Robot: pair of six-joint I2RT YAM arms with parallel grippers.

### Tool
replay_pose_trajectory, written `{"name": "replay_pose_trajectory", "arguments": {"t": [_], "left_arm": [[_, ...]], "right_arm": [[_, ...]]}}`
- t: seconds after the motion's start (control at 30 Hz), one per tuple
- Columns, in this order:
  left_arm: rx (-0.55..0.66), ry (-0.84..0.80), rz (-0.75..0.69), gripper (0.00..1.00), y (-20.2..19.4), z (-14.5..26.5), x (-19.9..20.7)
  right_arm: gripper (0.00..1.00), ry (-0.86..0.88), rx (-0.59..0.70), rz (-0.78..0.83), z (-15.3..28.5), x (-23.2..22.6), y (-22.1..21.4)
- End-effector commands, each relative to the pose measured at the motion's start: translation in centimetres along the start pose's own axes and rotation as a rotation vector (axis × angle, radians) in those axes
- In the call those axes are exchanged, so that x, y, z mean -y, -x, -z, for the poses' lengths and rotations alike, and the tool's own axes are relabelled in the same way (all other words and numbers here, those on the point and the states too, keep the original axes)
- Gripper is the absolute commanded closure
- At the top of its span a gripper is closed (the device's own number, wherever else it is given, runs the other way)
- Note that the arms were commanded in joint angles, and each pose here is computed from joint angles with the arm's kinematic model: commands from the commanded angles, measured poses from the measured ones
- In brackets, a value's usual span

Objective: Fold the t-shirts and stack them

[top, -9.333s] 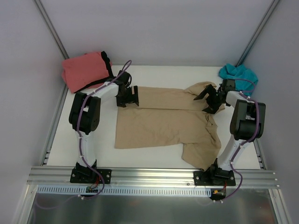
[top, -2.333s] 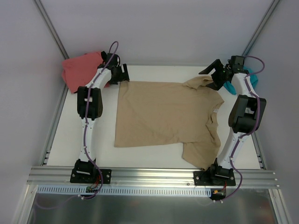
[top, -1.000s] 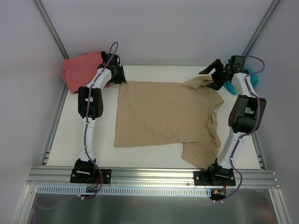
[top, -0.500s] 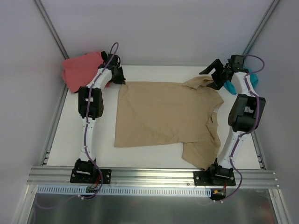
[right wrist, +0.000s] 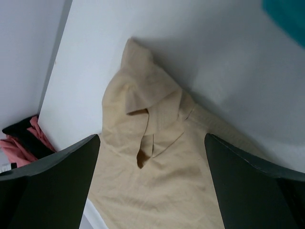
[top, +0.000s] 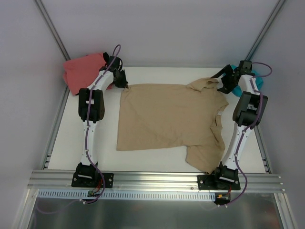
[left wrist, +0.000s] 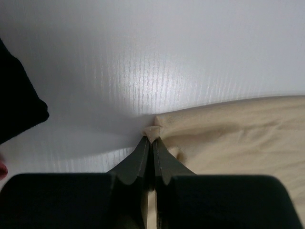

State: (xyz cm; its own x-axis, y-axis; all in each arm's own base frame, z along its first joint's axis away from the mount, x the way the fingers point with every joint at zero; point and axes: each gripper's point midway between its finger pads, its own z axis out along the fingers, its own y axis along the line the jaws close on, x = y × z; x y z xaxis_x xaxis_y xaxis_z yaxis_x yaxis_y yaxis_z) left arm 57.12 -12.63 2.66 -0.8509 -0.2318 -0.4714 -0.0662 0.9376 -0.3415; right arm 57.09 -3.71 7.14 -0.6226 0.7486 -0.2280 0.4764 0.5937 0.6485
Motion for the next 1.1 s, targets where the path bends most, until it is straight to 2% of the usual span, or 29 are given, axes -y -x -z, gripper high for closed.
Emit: {"name": "replay_pose_trajectory", "arguments": {"t": [0.0,0.2,0.5,0.73,0.83,0.87,0.93,0.97,1.07], "left_arm": [[0.027,-0.043,-0.02,1.0,1.2,3.3,2.0],[0.014,-0.039,-0.025,1.0,0.6,3.4,2.2],[0.033,-0.039,-0.049,1.0,0.9,4.0,2.9],[0.032,-0.033,-0.061,1.0,0.9,4.2,2.9],[0.027,-0.029,-0.065,1.0,0.7,4.3,2.9],[0.026,-0.027,-0.064,1.0,0.7,4.3,2.8],[0.024,-0.025,-0.065,1.0,0.6,4.3,2.7],[0.024,-0.026,-0.066,1.0,0.6,4.3,2.8],[0.026,-0.029,-0.064,1.0,0.7,4.2,2.8]], "right_arm": [[0.02,0.04,0.132,-0.001,1.9,-1.5,4.7],[0.06,0.055,0.168,-0.012,1.4,-1.0,6.8],[0.12,0.08,0.135,-0.066,-0.8,0.1,6.0],[0.21,0.104,0.099,-0.094,-2.8,0.7,5.3],[0.41,0.121,0.091,-0.102,-3.4,0.5,5.1],[0.59,0.126,0.088,-0.106,-3.5,0.5,5.1],[0.89,0.132,0.083,-0.113,-3.6,0.4,5.0],[0.99,0.129,0.081,-0.116,-3.6,0.5,5.0],[0.99,0.13,0.08,-0.113,-3.5,0.4,4.9]]}}
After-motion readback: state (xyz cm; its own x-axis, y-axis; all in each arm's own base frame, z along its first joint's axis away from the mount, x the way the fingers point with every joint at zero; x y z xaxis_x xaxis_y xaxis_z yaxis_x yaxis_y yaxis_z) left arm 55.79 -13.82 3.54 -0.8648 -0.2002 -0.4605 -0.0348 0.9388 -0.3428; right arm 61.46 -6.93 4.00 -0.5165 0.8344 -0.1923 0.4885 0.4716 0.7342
